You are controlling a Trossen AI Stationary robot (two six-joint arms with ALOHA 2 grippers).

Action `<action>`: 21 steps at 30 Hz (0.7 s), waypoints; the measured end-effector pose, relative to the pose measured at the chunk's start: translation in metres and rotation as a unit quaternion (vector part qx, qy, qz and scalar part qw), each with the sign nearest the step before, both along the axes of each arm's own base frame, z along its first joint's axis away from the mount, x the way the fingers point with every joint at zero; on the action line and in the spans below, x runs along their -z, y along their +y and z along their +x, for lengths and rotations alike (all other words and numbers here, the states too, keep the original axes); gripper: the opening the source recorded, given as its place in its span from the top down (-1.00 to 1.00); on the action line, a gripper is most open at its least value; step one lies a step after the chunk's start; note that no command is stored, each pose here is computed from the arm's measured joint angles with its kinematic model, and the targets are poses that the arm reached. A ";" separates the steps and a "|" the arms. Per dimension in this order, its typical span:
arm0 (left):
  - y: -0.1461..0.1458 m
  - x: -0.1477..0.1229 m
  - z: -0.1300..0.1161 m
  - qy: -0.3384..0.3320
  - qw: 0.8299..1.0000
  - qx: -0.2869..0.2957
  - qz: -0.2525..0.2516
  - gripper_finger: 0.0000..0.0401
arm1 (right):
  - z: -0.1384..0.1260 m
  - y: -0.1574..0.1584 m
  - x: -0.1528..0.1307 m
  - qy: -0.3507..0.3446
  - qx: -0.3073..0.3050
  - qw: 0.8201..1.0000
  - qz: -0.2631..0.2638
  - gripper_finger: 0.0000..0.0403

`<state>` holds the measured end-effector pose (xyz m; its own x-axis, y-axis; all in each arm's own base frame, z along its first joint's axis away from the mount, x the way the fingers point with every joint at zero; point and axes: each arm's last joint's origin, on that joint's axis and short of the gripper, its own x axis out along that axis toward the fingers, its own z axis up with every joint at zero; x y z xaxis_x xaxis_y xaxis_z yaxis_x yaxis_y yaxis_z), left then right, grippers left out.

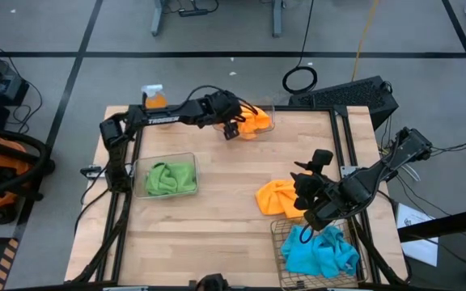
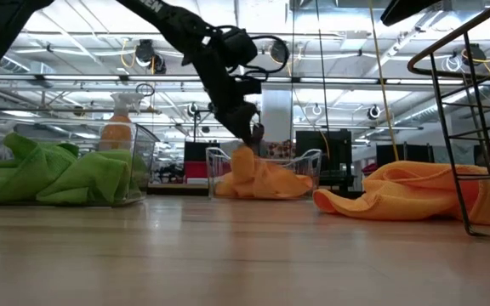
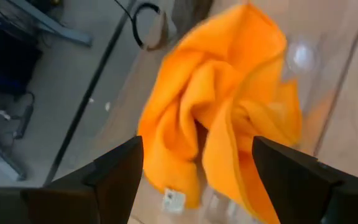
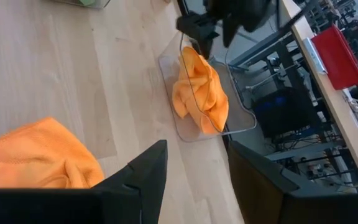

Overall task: Sort microfiber towel by color & place in baskets
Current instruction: Put the bottom left orange microfiber towel into the top transparent bin, then put the orange microfiber towel into the top transparent bin

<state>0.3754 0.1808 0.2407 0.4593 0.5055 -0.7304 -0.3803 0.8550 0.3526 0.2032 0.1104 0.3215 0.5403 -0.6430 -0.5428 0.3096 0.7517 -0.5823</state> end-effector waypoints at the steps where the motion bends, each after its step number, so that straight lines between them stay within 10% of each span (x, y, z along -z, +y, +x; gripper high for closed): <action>1: -0.002 -0.004 -0.002 -0.002 1.000 -0.001 -0.001 -0.52 | 0.000 0.000 0.000 0.000 0.000 1.000 0.001 0.20; 9: -0.044 -0.038 -0.017 -0.036 0.996 -0.019 -0.073 -0.52 | 0.001 0.000 0.003 0.030 0.003 0.997 0.070 0.20; 21: -0.165 -0.021 0.001 -0.053 0.987 0.136 -0.066 -0.52 | 0.011 -0.025 0.046 0.183 0.008 0.962 0.201 0.20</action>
<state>0.3764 0.0154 0.2619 0.6427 0.2561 -0.7220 -0.1594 0.9665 0.2010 0.2140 0.0855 0.2754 0.2576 -0.3492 -0.9010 0.1533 0.9354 -0.3187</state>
